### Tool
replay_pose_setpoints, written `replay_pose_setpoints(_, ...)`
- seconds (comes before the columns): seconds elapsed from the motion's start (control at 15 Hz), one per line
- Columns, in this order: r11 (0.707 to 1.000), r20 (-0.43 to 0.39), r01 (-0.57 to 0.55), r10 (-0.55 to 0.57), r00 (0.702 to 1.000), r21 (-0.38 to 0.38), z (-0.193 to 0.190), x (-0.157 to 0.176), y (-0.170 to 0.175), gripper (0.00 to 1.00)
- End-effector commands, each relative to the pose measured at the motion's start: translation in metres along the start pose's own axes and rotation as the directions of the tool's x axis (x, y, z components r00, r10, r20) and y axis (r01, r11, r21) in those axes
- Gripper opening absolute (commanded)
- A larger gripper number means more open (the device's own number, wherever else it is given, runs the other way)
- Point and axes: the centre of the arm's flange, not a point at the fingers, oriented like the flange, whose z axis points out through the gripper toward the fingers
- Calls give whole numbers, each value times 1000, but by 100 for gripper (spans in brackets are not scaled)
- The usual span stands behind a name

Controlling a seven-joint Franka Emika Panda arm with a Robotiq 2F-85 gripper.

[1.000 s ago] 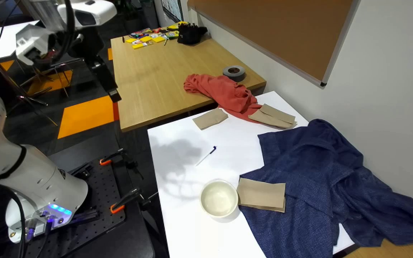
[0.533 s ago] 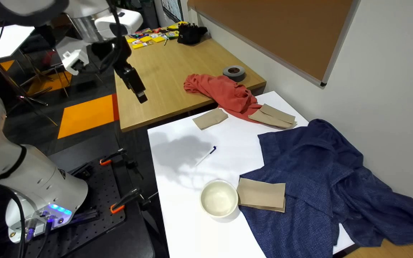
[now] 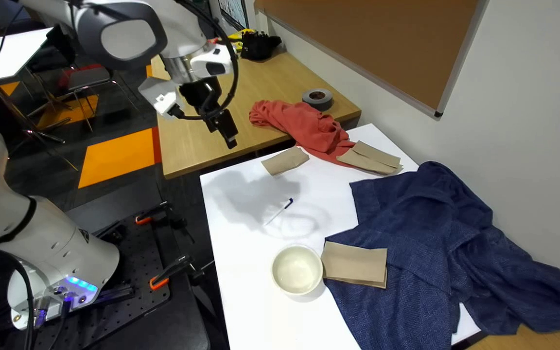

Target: Put the pen in the bowl

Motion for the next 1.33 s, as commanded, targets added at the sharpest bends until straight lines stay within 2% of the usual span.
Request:
replay_pose_setpoints(0.0,1000,15,6,-7,1000,13,30,41,7,100)
replay_pose_setpoints(0.53,1000,58,-5,3,998,24,84,82,29,100)
replay_pose_setpoints(0.6,1000,70,-10,8,997,25,88,83,30,100)
replay_pose_setpoints(0.67,1000,73,-10,9,997,8,80,68,22,100)
replay_pose_setpoints(1.27,1000,65,7,-9,998,28,105,83,32,100)
